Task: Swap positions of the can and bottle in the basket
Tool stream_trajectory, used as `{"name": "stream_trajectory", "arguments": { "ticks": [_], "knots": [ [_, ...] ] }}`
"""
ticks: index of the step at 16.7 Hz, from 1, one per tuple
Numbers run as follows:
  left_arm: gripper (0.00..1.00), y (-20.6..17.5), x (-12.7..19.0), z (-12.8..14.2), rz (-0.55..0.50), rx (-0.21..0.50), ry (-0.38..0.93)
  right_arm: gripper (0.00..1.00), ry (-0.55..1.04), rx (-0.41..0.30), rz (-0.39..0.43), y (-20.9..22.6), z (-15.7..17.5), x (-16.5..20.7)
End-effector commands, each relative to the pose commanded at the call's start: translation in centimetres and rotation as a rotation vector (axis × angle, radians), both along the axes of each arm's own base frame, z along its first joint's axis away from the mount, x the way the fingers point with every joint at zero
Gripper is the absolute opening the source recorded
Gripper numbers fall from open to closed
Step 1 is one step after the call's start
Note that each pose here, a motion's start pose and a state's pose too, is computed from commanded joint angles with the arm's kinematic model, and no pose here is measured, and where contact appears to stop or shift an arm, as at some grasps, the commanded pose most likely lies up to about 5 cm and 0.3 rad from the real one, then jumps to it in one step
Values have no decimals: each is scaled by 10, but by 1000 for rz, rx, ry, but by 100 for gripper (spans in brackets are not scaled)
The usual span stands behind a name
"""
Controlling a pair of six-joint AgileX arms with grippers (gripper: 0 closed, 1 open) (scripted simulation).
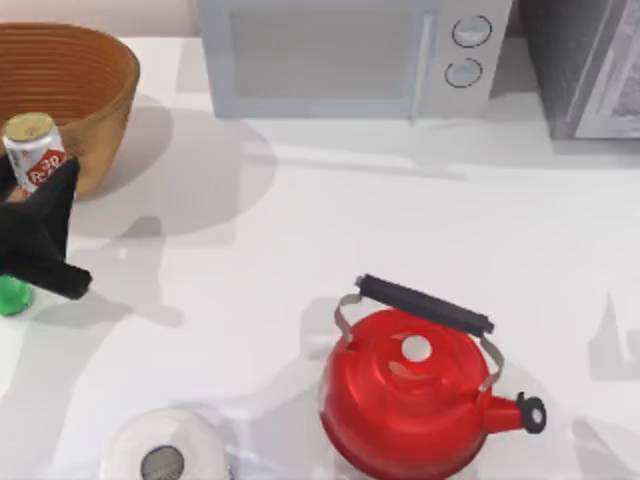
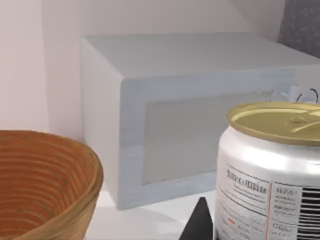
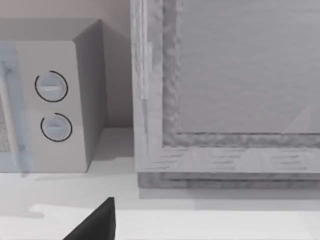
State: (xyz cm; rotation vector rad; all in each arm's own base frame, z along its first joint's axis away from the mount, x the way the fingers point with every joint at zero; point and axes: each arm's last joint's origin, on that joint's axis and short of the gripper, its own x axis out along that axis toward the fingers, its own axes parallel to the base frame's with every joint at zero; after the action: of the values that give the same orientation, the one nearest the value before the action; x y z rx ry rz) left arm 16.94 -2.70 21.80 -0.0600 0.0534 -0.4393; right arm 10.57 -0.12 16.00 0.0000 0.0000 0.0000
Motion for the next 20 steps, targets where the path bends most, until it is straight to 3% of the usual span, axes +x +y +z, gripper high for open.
{"name": "stream_trajectory", "arguments": {
  "ticks": [5, 11, 16, 20],
  "knots": [
    [0, -32, 78, -17, -328, -34, 113, 100, 0, 0, 0, 0, 0, 0],
    [0, -80, 160, -96, -730, -57, 152, 100, 0, 0, 0, 0, 0, 0],
    [0, -111, 193, -164, -1004, -31, 32, 100, 0, 0, 0, 0, 0, 0],
    [0, -126, 201, -195, -1131, -1, -67, 100, 0, 0, 0, 0, 0, 0]
  ]
}}
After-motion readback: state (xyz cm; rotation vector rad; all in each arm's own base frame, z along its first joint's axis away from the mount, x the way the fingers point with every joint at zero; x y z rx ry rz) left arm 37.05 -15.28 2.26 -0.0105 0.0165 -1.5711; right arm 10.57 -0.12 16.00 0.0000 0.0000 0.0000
